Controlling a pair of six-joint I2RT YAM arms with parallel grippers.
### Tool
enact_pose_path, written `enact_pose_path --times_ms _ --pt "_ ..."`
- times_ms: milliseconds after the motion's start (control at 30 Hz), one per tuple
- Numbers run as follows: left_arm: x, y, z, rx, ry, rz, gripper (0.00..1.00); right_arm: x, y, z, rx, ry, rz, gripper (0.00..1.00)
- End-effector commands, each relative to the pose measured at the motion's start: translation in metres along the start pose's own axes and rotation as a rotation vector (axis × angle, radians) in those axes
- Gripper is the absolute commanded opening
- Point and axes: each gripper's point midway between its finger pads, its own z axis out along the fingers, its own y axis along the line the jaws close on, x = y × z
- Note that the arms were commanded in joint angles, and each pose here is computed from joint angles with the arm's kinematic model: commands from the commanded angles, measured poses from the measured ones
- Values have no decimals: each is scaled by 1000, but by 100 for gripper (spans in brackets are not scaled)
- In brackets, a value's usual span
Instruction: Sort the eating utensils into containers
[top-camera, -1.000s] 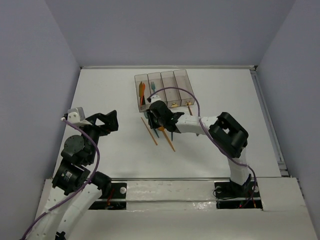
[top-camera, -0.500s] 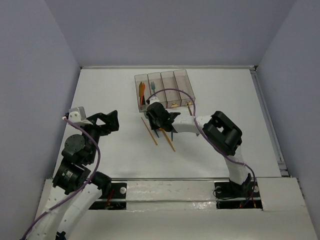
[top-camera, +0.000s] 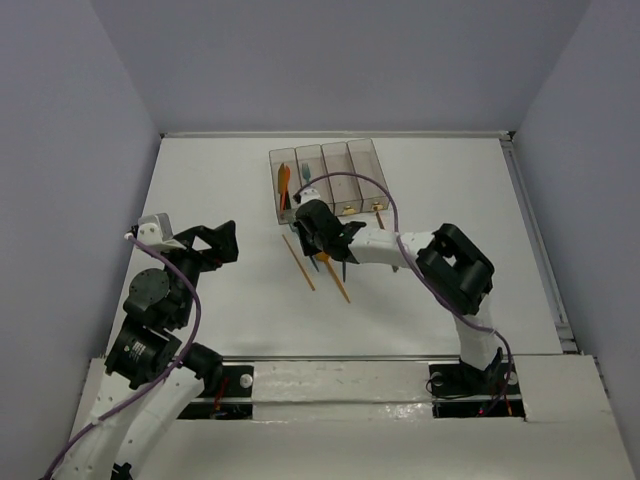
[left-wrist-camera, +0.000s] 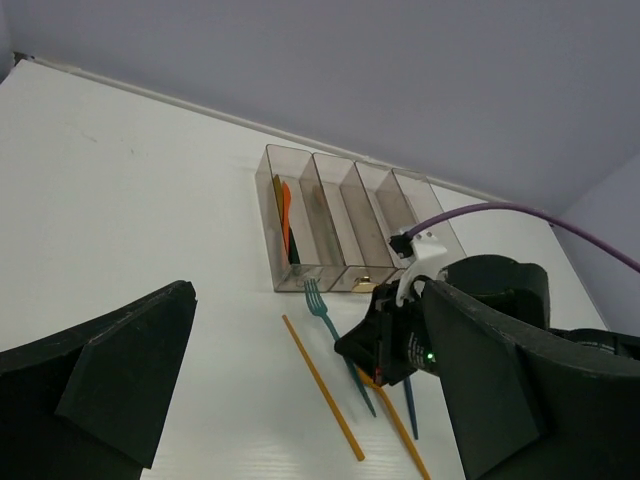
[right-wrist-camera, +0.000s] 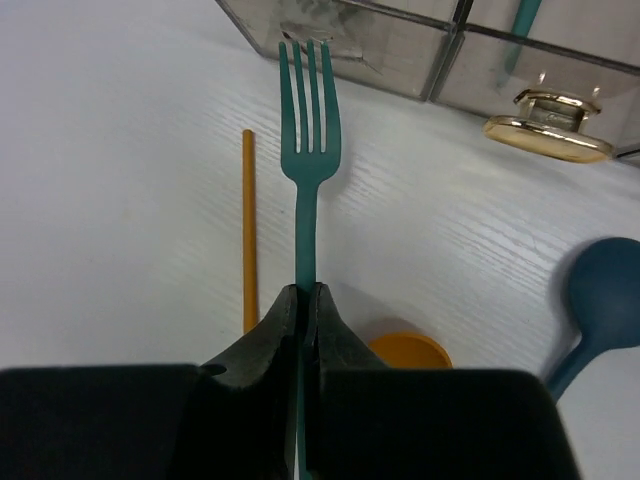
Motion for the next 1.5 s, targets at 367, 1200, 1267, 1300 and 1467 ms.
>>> enact_pose_path --times_ms 367,1200,1267,1300,1467 --pt "-24 -9 -3 38 -75 -19 99 -184 -41 -35 -54 -371 123 0" --pt "-25 -9 -4 41 -78 -21 99 -207 -87 3 52 -374 174 50" --pt "-24 -10 -4 42 -78 -19 99 -211 -85 -7 40 -385 172 50" --pt "-24 -9 -4 41 -77 -18 99 -213 -85 -18 35 -390 173 49" --pt "-25 -9 -5 42 -81 -20 99 -178 -82 -55 -24 -377 213 41"
